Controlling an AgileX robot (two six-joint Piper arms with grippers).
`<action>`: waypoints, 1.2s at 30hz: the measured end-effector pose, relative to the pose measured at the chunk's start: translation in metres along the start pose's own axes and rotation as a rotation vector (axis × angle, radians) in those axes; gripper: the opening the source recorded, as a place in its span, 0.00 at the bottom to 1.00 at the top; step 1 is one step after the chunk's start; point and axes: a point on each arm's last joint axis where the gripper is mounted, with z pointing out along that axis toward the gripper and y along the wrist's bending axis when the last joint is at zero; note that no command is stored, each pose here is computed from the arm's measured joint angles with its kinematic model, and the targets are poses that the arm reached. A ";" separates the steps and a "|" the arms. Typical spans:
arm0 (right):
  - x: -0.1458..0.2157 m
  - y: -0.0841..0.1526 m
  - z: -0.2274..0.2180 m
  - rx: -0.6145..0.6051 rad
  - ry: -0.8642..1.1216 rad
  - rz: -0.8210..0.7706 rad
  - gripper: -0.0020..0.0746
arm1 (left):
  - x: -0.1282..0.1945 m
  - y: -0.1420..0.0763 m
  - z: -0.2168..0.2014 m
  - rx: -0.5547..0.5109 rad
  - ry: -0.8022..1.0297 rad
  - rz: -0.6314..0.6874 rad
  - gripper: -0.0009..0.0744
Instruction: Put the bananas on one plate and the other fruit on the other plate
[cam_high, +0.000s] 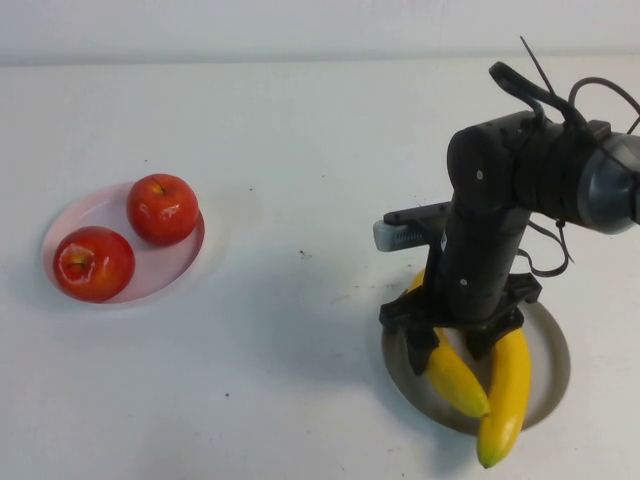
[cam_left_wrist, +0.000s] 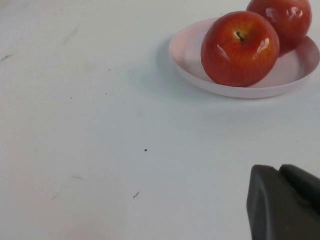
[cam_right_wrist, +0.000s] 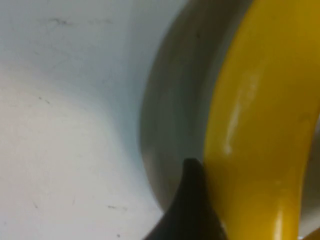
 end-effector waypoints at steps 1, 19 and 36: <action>0.001 0.000 0.000 0.001 0.006 0.000 0.68 | 0.000 0.000 0.000 0.000 0.000 0.000 0.01; 0.034 0.005 -0.123 -0.093 -0.327 -0.123 0.09 | 0.000 0.000 0.000 0.000 0.000 0.000 0.01; 0.266 -0.062 -0.163 -0.124 -0.792 -0.165 0.01 | 0.000 0.000 0.000 0.000 0.000 0.000 0.01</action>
